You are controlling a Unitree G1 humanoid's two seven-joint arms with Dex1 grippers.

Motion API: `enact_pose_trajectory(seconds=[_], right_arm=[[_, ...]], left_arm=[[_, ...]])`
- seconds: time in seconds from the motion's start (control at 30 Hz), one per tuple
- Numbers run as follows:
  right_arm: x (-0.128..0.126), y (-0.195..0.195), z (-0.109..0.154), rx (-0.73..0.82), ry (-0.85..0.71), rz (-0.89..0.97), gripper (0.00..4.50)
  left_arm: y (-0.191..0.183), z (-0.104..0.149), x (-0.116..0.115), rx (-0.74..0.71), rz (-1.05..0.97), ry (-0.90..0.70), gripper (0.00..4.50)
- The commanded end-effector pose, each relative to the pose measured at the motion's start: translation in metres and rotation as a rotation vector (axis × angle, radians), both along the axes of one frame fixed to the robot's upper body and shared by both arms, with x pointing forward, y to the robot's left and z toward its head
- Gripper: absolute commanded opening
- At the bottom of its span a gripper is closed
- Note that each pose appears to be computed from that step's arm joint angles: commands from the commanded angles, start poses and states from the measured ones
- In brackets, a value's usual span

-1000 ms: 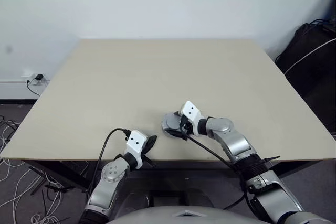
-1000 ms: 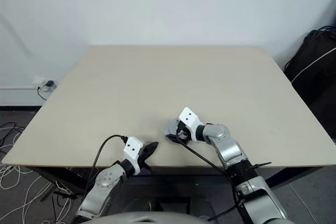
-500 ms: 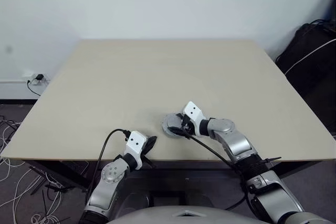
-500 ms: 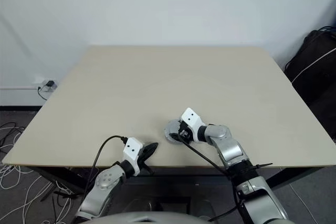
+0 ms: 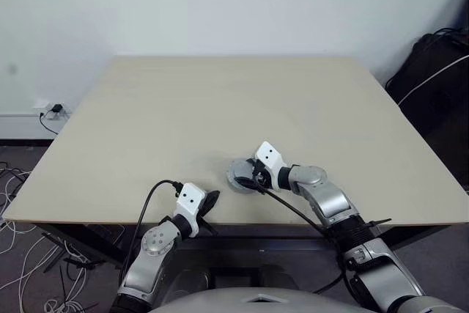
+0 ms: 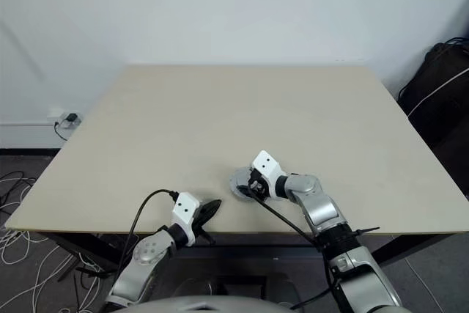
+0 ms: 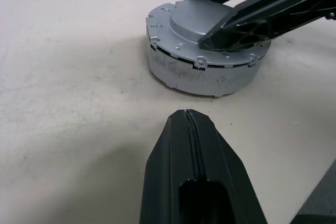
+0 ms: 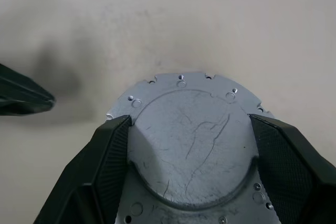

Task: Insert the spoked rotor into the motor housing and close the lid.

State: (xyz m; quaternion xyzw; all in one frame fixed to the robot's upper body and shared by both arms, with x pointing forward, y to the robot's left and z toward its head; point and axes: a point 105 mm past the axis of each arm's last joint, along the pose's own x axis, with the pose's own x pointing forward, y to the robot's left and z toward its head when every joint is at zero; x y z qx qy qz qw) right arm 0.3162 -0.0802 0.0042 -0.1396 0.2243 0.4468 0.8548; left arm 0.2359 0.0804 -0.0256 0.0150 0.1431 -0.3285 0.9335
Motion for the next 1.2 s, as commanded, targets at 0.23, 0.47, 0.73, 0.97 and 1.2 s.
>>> enact_pose_trajectory(seconds=[0.23,0.47,0.73,0.97,1.2], right_arm=[[0.005,-0.01,-0.005,-0.103,-0.006,-0.029,3.21],[0.0,-0.011,-0.01,-0.125,0.028,-0.016,3.21],[-0.003,-0.004,-0.009,-0.103,0.034,-0.024,3.21],[-0.005,-0.003,-0.01,-0.101,0.032,-0.034,3.21],[-0.006,-0.005,-0.009,-0.106,0.026,-0.047,3.21]], left_arm=[[-0.003,0.015,0.003,-0.015,0.002,-0.054,0.0],[-0.006,0.03,0.025,-0.042,0.027,-0.096,0.0],[-0.007,0.043,0.077,-0.035,0.075,-0.116,0.0],[-0.022,0.037,0.097,-0.117,0.001,0.039,0.0],[-0.036,0.034,0.096,-0.165,-0.098,0.157,0.0]])
